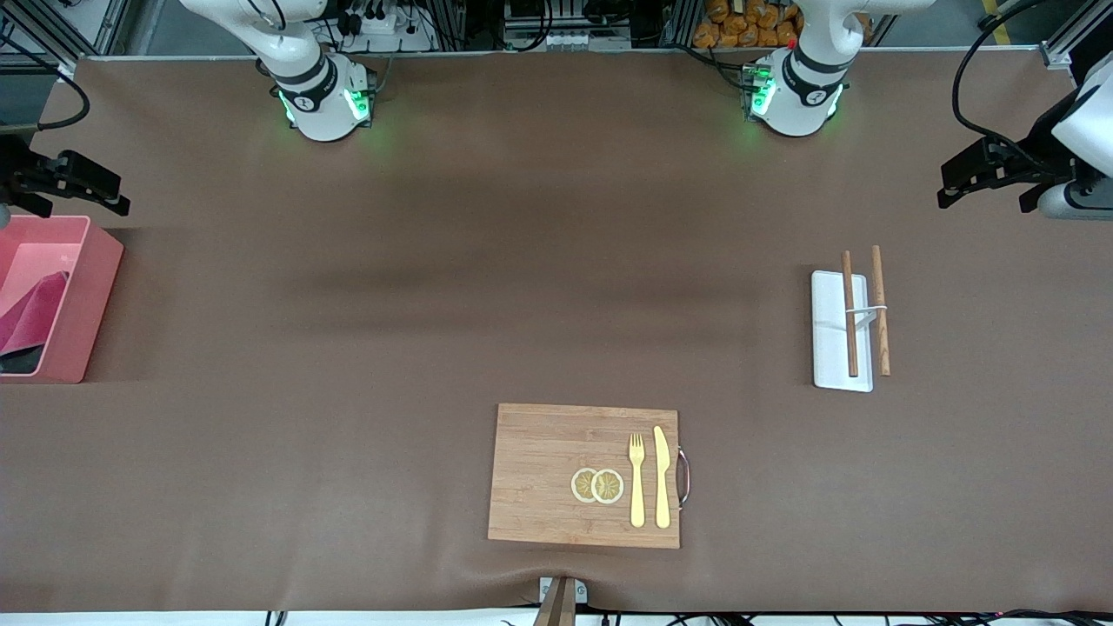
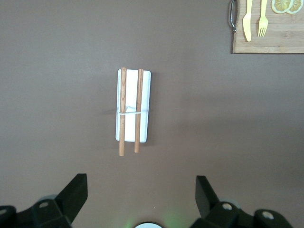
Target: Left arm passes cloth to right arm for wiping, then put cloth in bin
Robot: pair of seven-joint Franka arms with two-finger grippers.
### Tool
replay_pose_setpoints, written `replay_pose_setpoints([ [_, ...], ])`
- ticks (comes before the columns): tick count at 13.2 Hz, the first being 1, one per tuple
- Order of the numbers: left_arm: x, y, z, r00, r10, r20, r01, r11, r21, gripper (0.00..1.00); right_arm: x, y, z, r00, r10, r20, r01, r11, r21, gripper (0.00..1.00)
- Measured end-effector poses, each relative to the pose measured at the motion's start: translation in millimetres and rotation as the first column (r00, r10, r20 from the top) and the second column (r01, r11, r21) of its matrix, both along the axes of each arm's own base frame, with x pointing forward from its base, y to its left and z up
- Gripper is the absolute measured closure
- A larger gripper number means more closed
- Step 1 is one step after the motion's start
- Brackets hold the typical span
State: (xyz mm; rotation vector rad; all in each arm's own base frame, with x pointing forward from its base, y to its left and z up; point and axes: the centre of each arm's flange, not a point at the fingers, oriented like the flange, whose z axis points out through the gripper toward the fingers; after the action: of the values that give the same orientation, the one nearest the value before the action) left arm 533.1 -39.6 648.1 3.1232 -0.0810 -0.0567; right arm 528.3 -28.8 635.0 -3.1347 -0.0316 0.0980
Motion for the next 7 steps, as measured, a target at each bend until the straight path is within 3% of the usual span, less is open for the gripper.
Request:
replay_pose_setpoints([
  [2,0,0,0,1.000,0.001,0.000,-0.001,1.000,0.000,0.00,1,5,1,1.000,0.009,0.009,-0.009,1.000,0.000,0.00],
  [4,0,0,0,1.000,0.001,0.000,-0.001,1.000,0.000,0.00,7,5,3,0.999,0.010,0.054,-0.010,1.000,-0.002,0.00],
  [7,0,1,0,1.000,0.001,0.000,-0.001,1.000,0.000,0.00,11,4,-1,0.998,0.009,0.060,-0.008,1.000,-0.003,0.00],
])
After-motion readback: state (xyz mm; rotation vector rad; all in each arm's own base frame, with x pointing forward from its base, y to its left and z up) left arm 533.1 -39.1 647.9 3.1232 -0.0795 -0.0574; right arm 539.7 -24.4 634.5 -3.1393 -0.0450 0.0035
